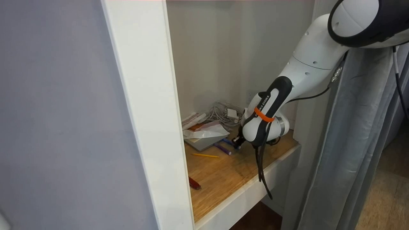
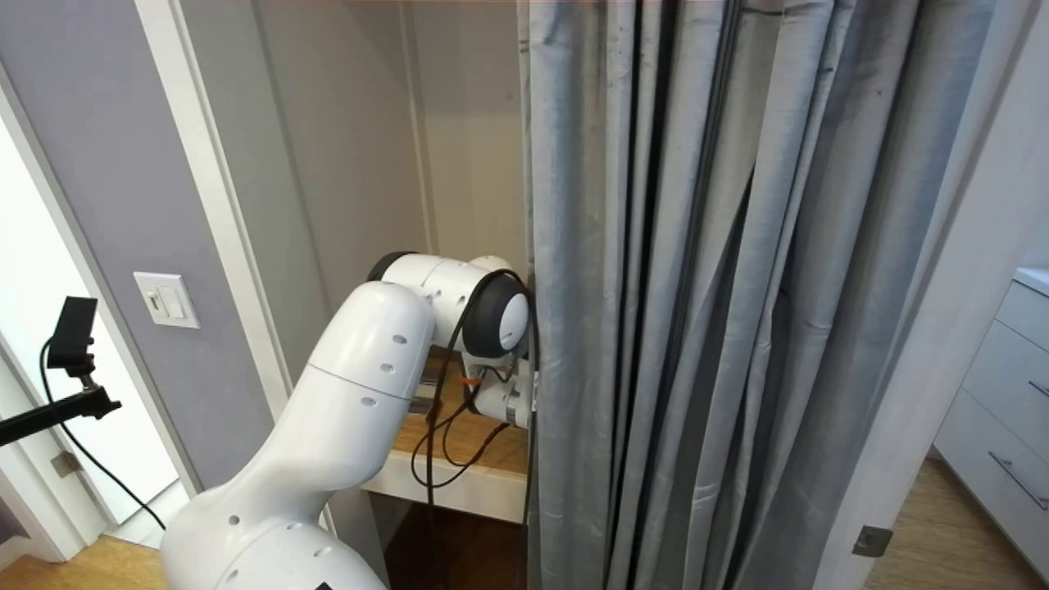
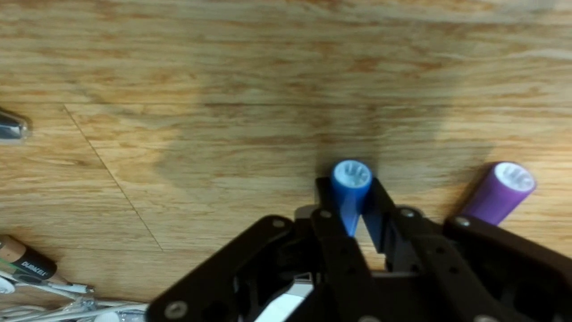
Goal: Pick up the blue marker and use it to flip the light switch in the closet downwards, put the blue marker back on the shelf
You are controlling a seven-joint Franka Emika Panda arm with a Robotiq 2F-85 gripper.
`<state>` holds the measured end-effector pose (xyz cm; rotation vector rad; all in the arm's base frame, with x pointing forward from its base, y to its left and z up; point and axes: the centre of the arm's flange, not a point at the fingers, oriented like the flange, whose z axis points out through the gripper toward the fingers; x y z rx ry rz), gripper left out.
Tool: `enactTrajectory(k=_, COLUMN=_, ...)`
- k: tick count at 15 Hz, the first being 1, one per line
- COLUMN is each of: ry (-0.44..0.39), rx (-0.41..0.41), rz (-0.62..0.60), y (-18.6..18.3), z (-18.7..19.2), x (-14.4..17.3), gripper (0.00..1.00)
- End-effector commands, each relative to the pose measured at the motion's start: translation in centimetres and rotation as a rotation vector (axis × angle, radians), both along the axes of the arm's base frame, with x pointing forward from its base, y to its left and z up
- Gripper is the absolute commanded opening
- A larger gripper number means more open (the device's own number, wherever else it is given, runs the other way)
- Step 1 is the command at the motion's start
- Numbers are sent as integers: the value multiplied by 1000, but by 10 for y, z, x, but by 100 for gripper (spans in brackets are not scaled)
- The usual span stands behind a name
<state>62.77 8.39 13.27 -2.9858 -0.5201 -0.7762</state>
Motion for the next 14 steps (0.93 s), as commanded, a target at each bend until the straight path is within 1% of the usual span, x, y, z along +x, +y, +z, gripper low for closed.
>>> enactTrajectory(k=1, ry=-11, rx=21, rz=12, y=-4, z=5, x=-4, gripper=9)
enactTrajectory(k=2, ry=-9, rx=28, rz=5, y=-5, z=12, x=-9, gripper=9)
enactTrajectory(k=4, ry=-1, rx=83, rz=-23, y=-7, z=31, x=-24, gripper=9)
enactTrajectory(k=5, ry=-3, rx=95, rz=-40, y=-8, z=41, x=-31, gripper=9)
enactTrajectory(k=8, ry=-34, rx=153, rz=-99, y=-13, z=76, x=-46, gripper=10)
enactTrajectory(k=9, ry=-41, rx=181, rz=-141, y=-14, z=88, x=-47, gripper=10)
enactTrajectory(k=11, ry=-37, rx=284, rz=-205, y=-16, z=108, x=-45, gripper=8)
enactTrajectory(k=13, ry=-75, rx=352, rz=-273, y=-15, z=121, x=-36, gripper=8)
enactTrajectory(k=14, ry=-69, rx=388, rz=-310, y=-16, z=126, x=-34, gripper=8)
